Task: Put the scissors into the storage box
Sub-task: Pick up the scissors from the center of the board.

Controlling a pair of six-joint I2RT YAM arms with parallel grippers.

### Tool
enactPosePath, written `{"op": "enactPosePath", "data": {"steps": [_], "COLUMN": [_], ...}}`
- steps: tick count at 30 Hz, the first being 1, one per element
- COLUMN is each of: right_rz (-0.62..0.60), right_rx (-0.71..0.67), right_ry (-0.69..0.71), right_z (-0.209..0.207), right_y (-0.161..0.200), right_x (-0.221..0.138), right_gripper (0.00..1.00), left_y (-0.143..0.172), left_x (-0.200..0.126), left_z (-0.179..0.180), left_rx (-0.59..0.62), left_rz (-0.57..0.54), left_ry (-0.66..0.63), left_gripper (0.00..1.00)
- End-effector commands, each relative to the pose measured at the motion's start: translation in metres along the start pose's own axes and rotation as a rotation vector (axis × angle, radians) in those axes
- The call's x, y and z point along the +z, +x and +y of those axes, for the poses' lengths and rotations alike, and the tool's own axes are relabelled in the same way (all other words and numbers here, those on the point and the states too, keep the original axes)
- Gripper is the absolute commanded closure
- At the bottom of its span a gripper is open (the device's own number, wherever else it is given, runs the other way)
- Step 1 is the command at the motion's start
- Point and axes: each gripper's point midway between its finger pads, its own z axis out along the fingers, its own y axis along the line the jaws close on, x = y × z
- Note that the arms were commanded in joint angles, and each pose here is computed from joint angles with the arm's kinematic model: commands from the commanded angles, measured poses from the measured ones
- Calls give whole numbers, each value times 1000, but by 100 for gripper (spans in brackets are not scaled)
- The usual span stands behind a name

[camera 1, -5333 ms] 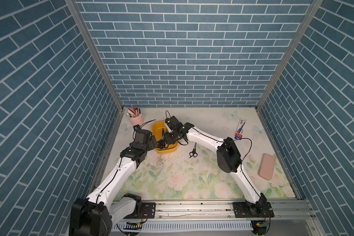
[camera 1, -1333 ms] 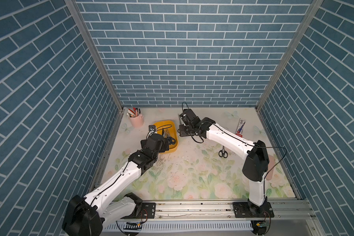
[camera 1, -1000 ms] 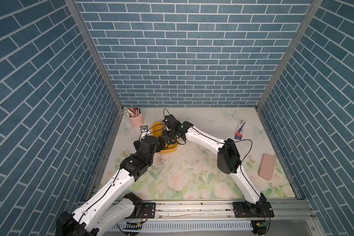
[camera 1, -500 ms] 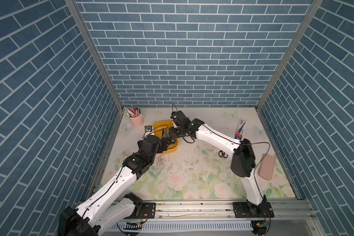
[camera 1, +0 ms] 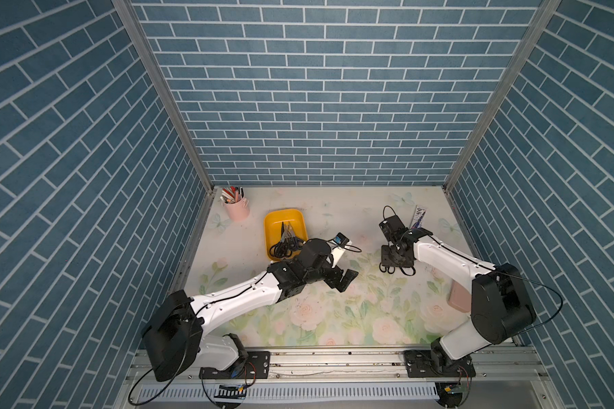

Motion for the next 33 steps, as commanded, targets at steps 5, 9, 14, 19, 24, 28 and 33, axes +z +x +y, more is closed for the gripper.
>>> {"op": "enactPosePath", "data": {"steps": [5,9,14,19,24,28,33], "right_rz": [13,36,63,118,167,205,269], "right_rx": [18,34,39,43,40,60,65], "right_ry": [-37,-36,-47,-40,-24,-44,-56], "right_z": [10,11,15,15,14,12,8], "right_y": [-8,-7,-6,6,11,13,18], "right_x": [14,25,31,41,51,58,71], "right_gripper": [51,55,62,66,66,67,68], "left_y": [-21,-10,0,8,12,16,19], "left_x": [2,-1,-6,-5,-3,-3,-2], "left_z": [-6,-1,5,9,10,10,11], "left_rx": [40,34,18,9,-3,-5,-6], "left_rz": [-46,-16,-1,28,38,51,58], "left_ry": [12,-18,-47,-69,-73,-75,-87], "left_gripper": [0,0,0,0,0,0,0]}}
